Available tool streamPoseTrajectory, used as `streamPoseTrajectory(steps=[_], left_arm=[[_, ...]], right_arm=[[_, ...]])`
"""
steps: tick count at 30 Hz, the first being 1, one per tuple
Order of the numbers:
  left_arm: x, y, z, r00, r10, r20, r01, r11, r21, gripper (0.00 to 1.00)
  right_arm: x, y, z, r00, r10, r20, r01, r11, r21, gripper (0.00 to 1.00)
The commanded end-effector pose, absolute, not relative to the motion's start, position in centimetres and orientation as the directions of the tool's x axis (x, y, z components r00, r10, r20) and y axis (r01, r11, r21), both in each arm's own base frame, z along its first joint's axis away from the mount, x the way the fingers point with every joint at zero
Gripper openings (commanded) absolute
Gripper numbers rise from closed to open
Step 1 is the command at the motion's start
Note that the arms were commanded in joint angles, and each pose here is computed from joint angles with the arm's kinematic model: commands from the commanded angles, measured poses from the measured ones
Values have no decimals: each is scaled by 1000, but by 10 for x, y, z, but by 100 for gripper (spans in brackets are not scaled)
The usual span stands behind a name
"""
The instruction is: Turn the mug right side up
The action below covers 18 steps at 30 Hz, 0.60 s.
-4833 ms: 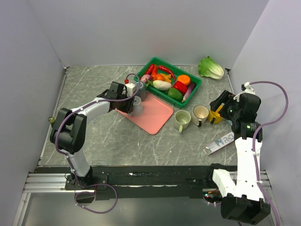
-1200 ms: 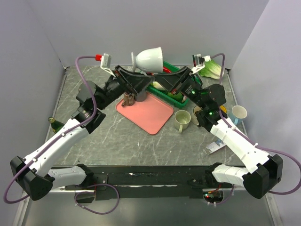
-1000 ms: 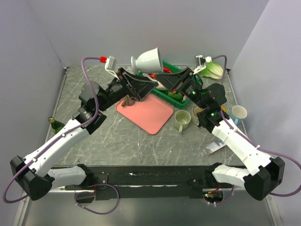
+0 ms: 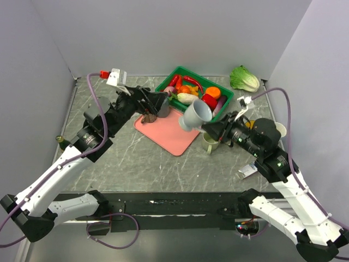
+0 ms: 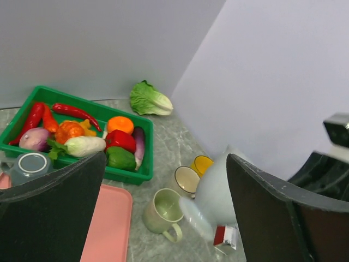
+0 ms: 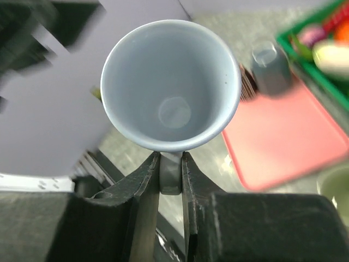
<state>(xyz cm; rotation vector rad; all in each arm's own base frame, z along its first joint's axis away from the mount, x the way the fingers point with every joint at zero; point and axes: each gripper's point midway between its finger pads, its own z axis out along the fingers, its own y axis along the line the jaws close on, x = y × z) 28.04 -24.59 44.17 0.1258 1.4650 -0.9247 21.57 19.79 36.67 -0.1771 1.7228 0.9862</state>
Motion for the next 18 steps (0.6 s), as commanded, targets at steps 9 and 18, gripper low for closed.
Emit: streamPoseTrajectory(steps=[9,18], left_arm=[[297,-249,448,-131,-434,-891,570,702,-426,96],[306,-253,438,-139,-416,-899,552,721,-419,96]], right_arm=[[206,155,265,-492,243,-836,-362,816,450,0],[214,160,204,-462,256,-849,-361,821,443,0]])
